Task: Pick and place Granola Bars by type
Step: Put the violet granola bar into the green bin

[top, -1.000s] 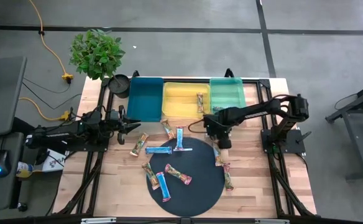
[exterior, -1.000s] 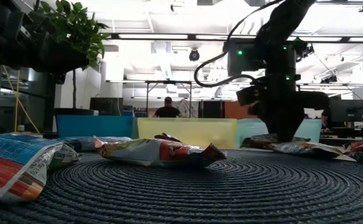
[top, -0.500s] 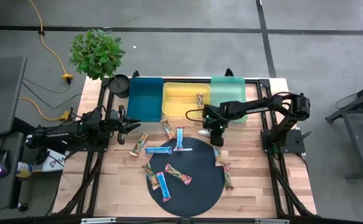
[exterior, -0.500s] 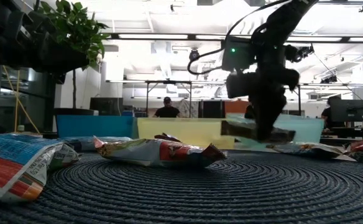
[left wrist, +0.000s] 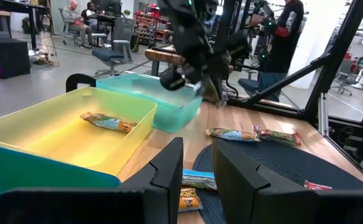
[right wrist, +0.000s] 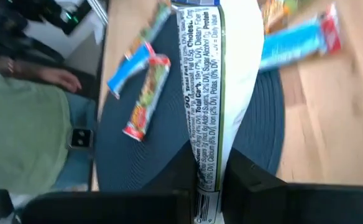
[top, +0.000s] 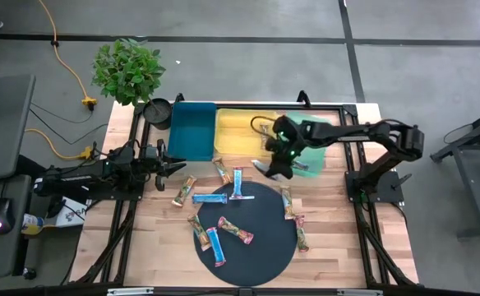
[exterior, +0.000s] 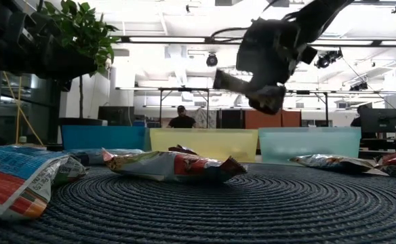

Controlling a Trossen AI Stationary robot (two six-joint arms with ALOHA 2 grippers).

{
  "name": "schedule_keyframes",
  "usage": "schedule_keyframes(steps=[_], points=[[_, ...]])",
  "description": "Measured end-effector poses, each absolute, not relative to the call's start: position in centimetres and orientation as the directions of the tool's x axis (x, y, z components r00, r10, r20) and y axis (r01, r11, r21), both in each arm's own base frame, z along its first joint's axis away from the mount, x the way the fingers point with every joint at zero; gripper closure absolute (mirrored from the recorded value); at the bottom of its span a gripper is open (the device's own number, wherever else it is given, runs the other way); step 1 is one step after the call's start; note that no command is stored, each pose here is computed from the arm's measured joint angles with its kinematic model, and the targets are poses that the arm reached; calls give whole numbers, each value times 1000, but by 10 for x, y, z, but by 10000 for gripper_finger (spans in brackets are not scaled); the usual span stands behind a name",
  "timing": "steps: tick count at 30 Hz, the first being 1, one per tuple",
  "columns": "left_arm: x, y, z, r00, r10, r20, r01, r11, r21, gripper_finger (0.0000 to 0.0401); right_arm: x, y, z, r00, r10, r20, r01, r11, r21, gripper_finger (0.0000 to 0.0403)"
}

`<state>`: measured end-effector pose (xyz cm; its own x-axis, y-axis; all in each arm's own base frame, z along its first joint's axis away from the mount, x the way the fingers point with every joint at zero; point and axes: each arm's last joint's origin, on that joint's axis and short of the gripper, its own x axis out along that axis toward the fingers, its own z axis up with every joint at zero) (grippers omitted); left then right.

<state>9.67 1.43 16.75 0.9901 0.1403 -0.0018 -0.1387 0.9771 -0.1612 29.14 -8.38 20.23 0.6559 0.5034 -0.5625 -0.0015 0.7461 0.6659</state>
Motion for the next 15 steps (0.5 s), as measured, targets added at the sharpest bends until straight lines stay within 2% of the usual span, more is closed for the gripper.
schedule_keyframes(steps=[9, 15], points=[[97, 14, 167, 990, 140, -2, -138, 977, -161, 319, 283, -95, 249, 808, 435, -398, -116, 779, 617, 370], [97, 14, 167, 990, 140, -2, -139, 977, -161, 319, 272, -100, 272, 872, 350, -342, -111, 822, 559, 378]])
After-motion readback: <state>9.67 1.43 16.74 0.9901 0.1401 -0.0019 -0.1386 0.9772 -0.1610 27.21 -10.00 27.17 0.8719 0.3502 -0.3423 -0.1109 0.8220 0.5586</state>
